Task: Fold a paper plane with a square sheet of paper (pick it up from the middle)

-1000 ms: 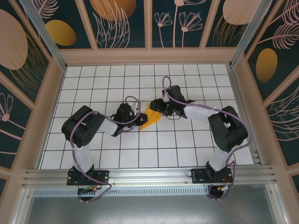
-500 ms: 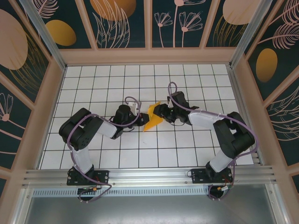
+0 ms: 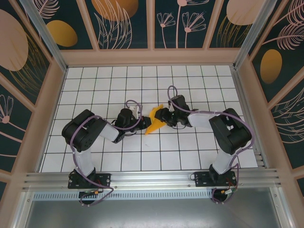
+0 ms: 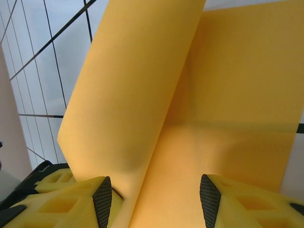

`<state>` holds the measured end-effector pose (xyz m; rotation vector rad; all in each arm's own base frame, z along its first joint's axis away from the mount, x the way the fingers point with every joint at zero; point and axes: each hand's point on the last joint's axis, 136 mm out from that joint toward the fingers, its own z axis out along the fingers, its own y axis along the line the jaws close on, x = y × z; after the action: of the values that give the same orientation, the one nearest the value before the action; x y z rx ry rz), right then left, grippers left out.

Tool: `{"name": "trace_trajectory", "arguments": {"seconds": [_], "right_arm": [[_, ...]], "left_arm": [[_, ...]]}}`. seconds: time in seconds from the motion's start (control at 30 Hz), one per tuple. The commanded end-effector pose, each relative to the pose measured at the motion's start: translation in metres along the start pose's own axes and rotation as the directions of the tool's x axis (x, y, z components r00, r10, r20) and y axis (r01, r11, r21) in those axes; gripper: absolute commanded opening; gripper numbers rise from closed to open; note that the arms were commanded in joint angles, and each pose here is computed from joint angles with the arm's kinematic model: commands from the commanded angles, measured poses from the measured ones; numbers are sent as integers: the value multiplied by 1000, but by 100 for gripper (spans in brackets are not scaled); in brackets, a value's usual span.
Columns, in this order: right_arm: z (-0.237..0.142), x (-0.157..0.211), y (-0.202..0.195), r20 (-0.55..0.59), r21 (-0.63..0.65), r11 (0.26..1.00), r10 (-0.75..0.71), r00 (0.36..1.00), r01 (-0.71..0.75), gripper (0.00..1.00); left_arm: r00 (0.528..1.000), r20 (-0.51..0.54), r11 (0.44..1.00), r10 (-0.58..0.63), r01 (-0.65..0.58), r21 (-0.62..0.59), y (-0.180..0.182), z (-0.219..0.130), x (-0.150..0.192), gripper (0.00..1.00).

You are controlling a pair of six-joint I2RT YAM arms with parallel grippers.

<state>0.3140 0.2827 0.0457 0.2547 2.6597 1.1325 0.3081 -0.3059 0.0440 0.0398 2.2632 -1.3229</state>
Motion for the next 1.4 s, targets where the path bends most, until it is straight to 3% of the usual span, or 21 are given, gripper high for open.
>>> {"name": "trace_trajectory", "arguments": {"seconds": [0.0, 0.57, 0.93, 1.37], "right_arm": [[2, -12, 18, 17, -57, 998, -24, 1000, 25, 54], [19, -14, -5, -3, 45, 999, -3, 1000, 3, 52], [24, -7, -31, -9, 153, 988, 38, 999, -36, 48], [25, -5, -34, -12, 156, 987, 46, 999, -44, 47]], "left_arm": [[1000, 5, 1000, -14, 14, 13, 1, 2, 1, 10], [1000, -8, 1000, -17, 18, 14, 0, 4, 2, 14], [999, 34, 1000, 11, -12, 15, -19, -11, -12, 40], [1000, 11, 995, 7, -6, -103, 0, -20, -5, 50]]}}
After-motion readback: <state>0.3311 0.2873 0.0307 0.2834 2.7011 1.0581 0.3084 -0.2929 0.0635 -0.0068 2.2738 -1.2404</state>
